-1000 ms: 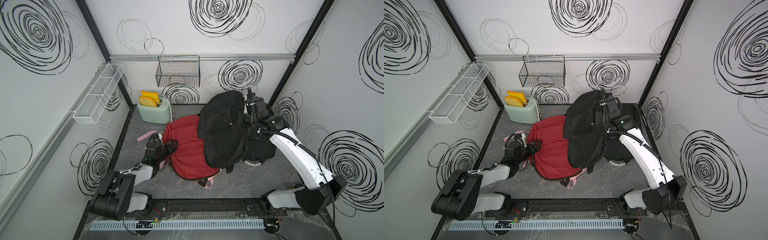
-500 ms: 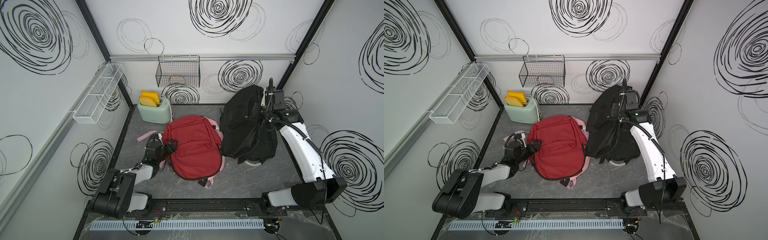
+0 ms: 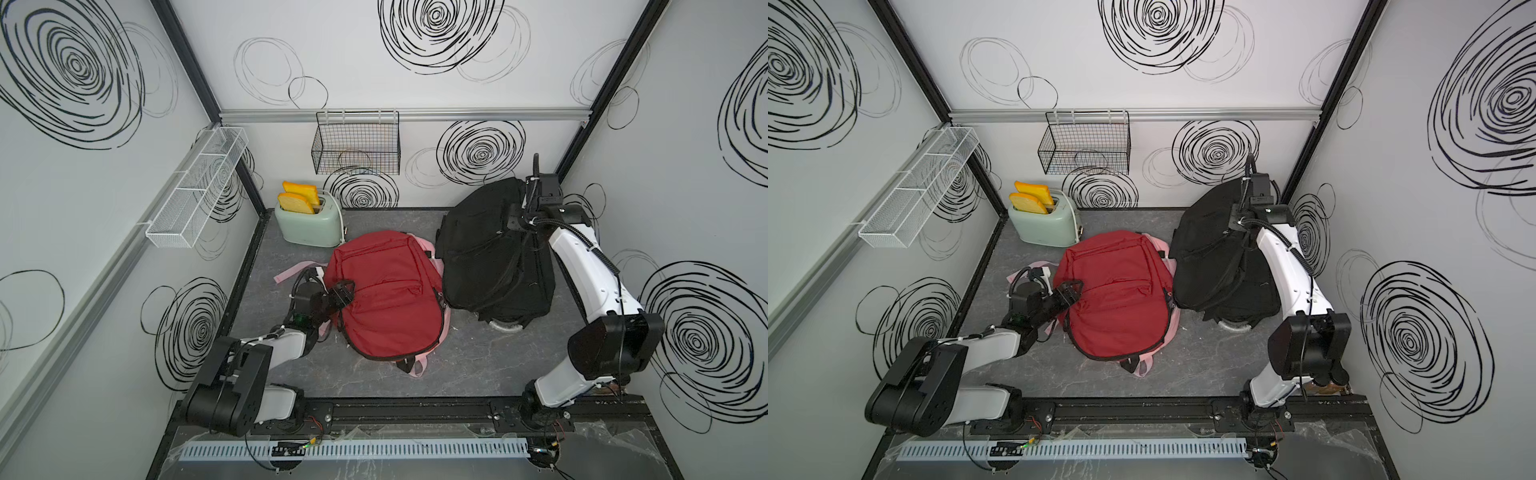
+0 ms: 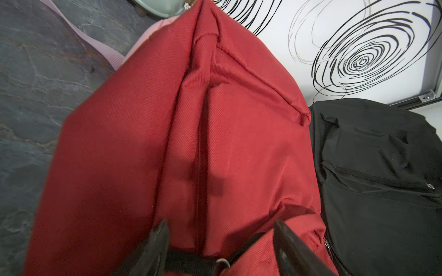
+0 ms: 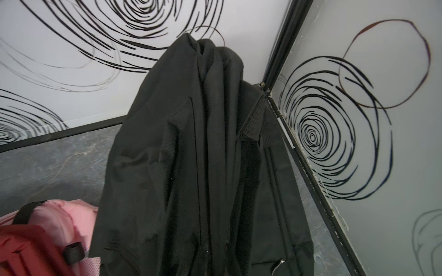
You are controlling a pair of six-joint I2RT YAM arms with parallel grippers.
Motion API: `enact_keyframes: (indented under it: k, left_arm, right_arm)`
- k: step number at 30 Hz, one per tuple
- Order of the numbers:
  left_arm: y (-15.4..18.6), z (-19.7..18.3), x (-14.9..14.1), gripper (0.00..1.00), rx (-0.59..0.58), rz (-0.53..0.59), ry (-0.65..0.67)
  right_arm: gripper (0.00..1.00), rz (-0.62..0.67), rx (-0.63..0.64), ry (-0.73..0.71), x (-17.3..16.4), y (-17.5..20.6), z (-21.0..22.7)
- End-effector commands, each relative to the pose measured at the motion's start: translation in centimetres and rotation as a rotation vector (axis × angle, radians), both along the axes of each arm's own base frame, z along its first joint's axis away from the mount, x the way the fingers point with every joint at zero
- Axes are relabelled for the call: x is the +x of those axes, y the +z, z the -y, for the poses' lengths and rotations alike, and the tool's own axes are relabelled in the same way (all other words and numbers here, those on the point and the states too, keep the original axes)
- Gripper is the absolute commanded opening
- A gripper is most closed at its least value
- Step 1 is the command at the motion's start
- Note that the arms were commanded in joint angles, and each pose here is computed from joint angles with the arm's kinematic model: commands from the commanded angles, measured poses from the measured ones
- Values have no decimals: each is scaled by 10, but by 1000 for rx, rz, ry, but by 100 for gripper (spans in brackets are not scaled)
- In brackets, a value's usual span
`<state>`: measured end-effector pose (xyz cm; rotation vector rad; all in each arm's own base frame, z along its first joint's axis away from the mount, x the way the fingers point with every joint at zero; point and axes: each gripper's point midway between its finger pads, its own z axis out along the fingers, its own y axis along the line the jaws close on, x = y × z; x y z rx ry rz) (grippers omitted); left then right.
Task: Zip up the backpack
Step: Place the backpack on the backpack.
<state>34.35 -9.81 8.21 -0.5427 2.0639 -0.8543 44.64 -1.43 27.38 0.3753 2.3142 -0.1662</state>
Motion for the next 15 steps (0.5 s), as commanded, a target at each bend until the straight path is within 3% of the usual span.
enact_keyframes:
  k: [1,5,9,15]
  left_arm:
    - [-18,-10,-8,73,11,-59,34]
    - [-14,-11,-8,73,7,-45,36]
    - [-13,-12,-9,73,10,-41,35]
    - [-11,-13,-9,73,18,-36,41]
  right_arm:
    - [0,40,-61,-114,2,12,32]
    - [0,31,-69,-160,4,4,43]
    - [12,21,-85,-193,9,-2,50]
    - [50,-8,-98,-233,15,-18,59]
